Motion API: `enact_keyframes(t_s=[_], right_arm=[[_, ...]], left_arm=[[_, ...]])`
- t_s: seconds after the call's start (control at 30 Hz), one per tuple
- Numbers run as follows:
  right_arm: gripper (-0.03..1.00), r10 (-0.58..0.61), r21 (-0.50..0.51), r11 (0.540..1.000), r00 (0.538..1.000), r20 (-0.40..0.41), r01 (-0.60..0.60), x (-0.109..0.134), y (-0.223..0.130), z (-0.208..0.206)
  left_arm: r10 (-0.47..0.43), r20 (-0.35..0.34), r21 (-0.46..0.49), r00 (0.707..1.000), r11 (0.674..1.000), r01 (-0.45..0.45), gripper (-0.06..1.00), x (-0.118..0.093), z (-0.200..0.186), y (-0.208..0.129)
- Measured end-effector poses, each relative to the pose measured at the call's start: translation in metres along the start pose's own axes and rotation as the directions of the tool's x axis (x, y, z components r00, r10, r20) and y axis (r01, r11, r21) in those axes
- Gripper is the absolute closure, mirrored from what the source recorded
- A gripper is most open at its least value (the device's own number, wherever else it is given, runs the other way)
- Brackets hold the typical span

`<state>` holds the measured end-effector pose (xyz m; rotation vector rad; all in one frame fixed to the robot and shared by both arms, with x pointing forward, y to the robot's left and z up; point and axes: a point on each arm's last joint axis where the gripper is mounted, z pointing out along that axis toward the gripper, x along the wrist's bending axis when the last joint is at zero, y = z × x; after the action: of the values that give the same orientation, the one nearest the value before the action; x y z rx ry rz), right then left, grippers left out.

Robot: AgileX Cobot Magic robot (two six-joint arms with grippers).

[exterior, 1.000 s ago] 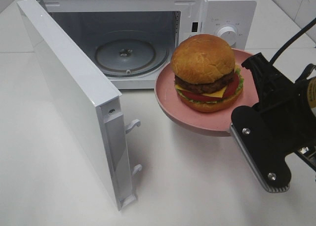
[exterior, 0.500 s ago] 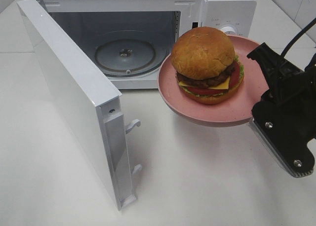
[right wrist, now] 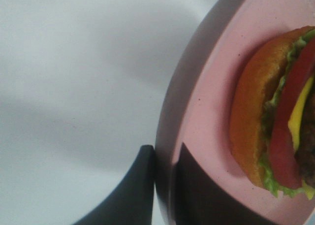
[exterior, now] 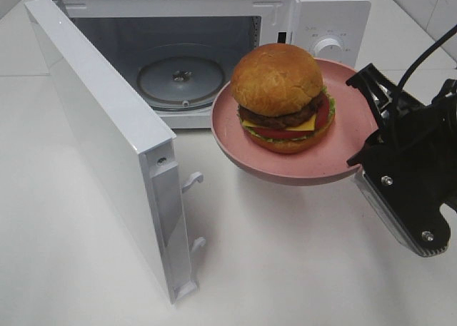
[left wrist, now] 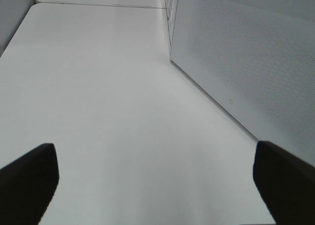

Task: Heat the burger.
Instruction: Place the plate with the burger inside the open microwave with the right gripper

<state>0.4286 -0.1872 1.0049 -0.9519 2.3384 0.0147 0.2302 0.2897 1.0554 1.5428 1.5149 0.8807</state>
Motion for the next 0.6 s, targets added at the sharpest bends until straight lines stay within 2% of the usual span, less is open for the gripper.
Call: enact_keyframes(t_s=[0.17,0.43,0.6], right_arm=[[0.86,-0.009,-0.013,1.0,1.0,0.012,0.01,-0.003,0.004,0.006],[0.86,-0.069,-0.067,0.995,0.998,-0.014,0.068,-0.007,0.022,0.027],[0.86,-0.078,-0.073,0.994,0.997,-0.007,0.077,-0.021,0.024,0.035]], left_arm=[[0.0,0.0,0.0,1.0,1.0,0.0,-0.05,0.0,0.0,0.0],[0.0,0.0,0.0,1.0,1.0,0.0,-0.05,0.0,0.0,0.0],[0.0,0.0,0.0,1.0,1.0,0.0,-0.05,0.0,0.0,0.0]])
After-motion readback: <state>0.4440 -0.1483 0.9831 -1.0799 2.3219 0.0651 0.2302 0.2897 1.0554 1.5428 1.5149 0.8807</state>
